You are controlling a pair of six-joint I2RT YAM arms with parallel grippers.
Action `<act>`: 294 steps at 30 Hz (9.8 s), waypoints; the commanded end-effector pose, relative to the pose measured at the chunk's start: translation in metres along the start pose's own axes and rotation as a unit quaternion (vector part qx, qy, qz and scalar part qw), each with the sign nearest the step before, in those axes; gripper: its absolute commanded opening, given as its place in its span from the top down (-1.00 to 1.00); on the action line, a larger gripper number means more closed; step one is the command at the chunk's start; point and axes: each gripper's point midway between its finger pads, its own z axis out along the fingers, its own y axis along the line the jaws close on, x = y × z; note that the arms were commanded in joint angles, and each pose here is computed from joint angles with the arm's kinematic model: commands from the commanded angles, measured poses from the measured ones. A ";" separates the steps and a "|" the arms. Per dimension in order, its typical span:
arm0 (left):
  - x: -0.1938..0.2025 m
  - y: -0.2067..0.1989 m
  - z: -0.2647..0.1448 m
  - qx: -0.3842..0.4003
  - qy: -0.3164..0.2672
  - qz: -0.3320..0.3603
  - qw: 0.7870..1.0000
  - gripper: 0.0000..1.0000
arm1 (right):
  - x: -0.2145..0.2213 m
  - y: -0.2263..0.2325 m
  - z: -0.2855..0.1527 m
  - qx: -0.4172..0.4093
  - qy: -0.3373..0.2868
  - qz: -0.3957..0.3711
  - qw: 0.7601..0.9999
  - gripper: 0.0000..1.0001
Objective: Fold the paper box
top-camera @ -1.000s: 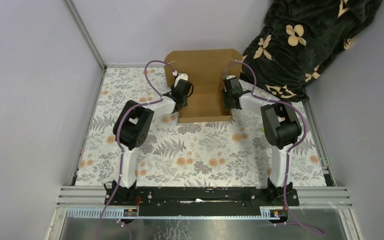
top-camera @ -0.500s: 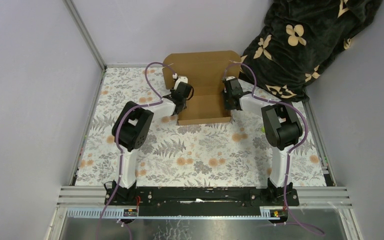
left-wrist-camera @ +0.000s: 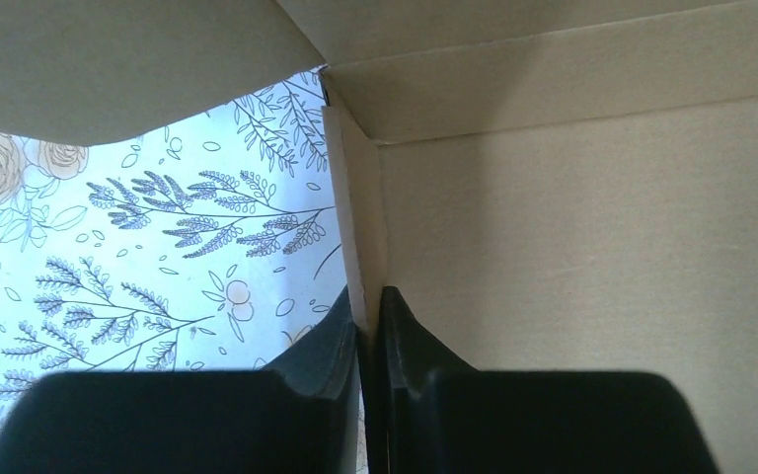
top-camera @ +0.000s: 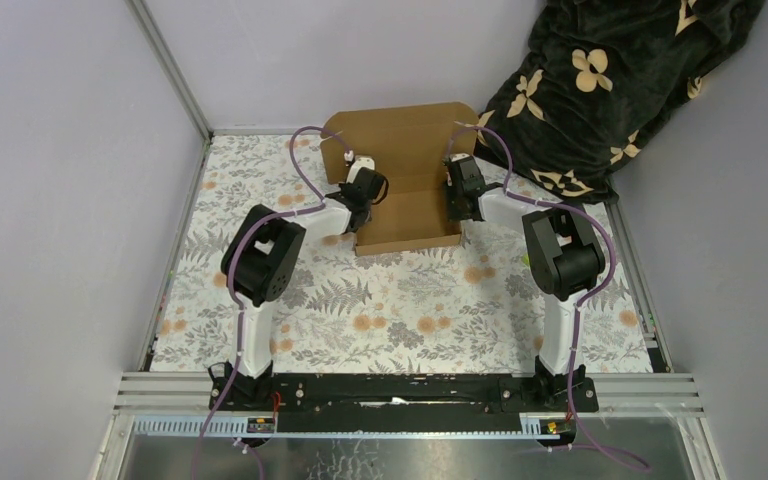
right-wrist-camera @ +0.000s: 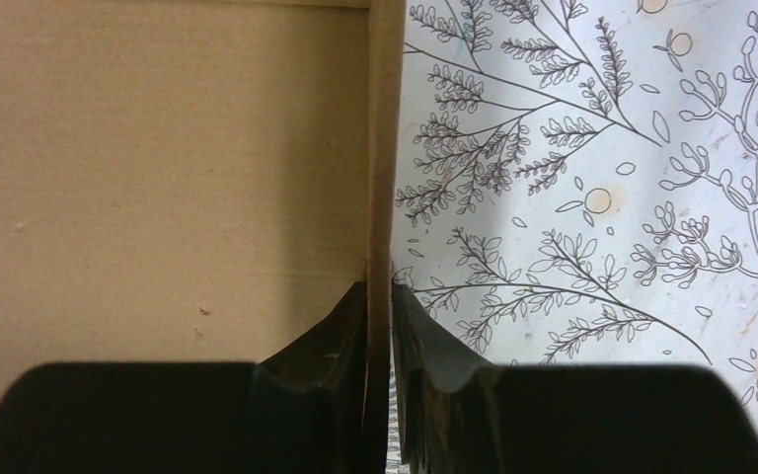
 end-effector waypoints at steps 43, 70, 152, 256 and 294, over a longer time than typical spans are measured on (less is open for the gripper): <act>0.044 0.017 -0.038 -0.166 0.040 0.108 0.979 1.00 | 0.021 -0.007 -0.066 -0.004 0.015 0.023 1.000 0.51; 0.015 -0.026 -0.056 0.047 0.028 -0.004 0.999 0.06 | 0.027 -0.002 -0.066 -0.016 0.023 0.026 0.999 0.50; -0.003 -0.027 -0.051 0.076 0.009 -0.051 0.996 -0.03 | 0.040 0.002 -0.064 -0.030 0.043 0.021 0.998 0.51; 0.009 -0.019 -0.010 -0.015 -0.027 -0.025 0.999 0.30 | 0.048 -0.003 -0.080 -0.026 0.062 0.004 0.998 0.51; 0.018 -0.008 -0.067 0.083 0.044 -0.027 0.995 0.02 | 0.039 -0.001 -0.096 -0.030 0.053 0.017 0.998 0.23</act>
